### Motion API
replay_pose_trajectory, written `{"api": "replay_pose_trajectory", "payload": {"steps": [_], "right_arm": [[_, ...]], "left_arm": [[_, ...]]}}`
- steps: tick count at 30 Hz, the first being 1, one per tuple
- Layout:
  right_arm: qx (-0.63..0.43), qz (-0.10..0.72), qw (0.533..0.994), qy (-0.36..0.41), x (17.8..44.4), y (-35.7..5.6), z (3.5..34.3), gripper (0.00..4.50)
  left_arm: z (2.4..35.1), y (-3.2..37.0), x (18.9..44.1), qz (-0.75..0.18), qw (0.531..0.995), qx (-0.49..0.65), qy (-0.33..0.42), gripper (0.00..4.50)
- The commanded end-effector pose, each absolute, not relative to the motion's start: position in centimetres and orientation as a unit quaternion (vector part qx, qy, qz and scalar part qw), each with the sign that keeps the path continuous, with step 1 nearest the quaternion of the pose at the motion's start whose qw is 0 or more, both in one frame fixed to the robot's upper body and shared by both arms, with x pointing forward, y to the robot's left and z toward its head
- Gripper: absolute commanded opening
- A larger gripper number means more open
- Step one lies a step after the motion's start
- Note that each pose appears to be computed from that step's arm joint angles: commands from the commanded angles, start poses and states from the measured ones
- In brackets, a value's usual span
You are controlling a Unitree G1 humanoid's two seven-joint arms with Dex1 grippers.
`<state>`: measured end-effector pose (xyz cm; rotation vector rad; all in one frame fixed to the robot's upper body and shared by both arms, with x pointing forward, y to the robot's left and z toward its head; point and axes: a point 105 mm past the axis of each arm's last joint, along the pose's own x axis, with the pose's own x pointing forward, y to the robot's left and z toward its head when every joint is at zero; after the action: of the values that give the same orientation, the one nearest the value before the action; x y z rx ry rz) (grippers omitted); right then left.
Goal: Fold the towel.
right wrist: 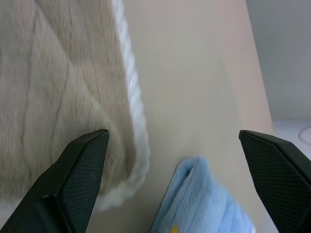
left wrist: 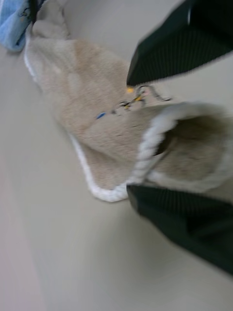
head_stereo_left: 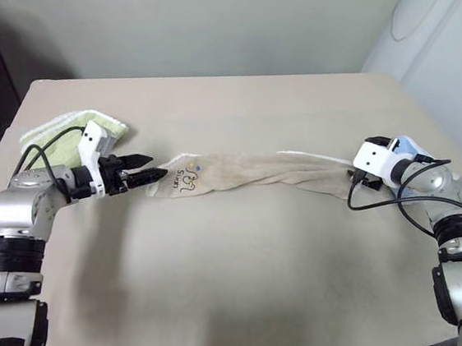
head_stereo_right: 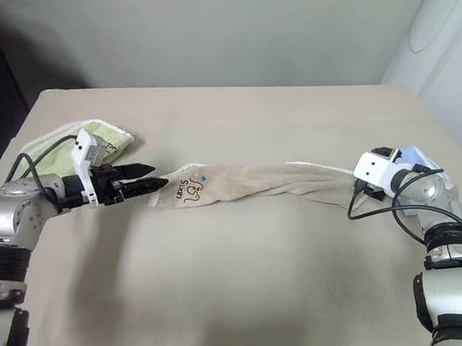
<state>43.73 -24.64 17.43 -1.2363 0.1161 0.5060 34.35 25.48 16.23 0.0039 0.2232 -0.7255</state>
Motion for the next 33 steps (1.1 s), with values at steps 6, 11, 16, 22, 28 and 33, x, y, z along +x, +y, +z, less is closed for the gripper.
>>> {"api": "replay_pose_trajectory", "payload": {"steps": [6, 11, 16, 22, 28, 33], "right_arm": [[-0.559, 0.230, 0.797, 0.012, 43.8, -24.0, 19.5, 4.50], [-0.525, 0.238, 0.817, 0.005, 43.6, -23.9, 19.9, 4.50], [-0.442, 0.261, 0.858, 0.005, 42.7, -24.4, 20.3, 4.50], [-0.345, 0.267, 0.900, 0.017, 41.0, -26.1, 20.9, 4.50], [-0.131, 0.277, 0.945, 0.114, 36.7, -28.6, 18.6, 4.50], [0.034, 0.235, 0.960, 0.151, 35.7, -29.3, 17.0, 4.50]], "left_arm": [[15.7, 24.8, 33.0, -0.402, 0.904, 0.022, 0.141, 4.46], [14.1, 23.4, 33.0, -0.426, 0.890, 0.016, 0.165, 4.46], [13.6, 23.1, 33.8, -0.415, 0.894, 0.010, 0.168, 4.46], [13.5, 22.7, 33.6, -0.421, 0.892, 0.000, 0.163, 4.46], [13.7, 22.7, 32.6, -0.434, 0.888, -0.014, 0.155, 2.78], [14.0, 22.8, 32.1, -0.441, 0.885, -0.020, 0.148, 0.94]]}}
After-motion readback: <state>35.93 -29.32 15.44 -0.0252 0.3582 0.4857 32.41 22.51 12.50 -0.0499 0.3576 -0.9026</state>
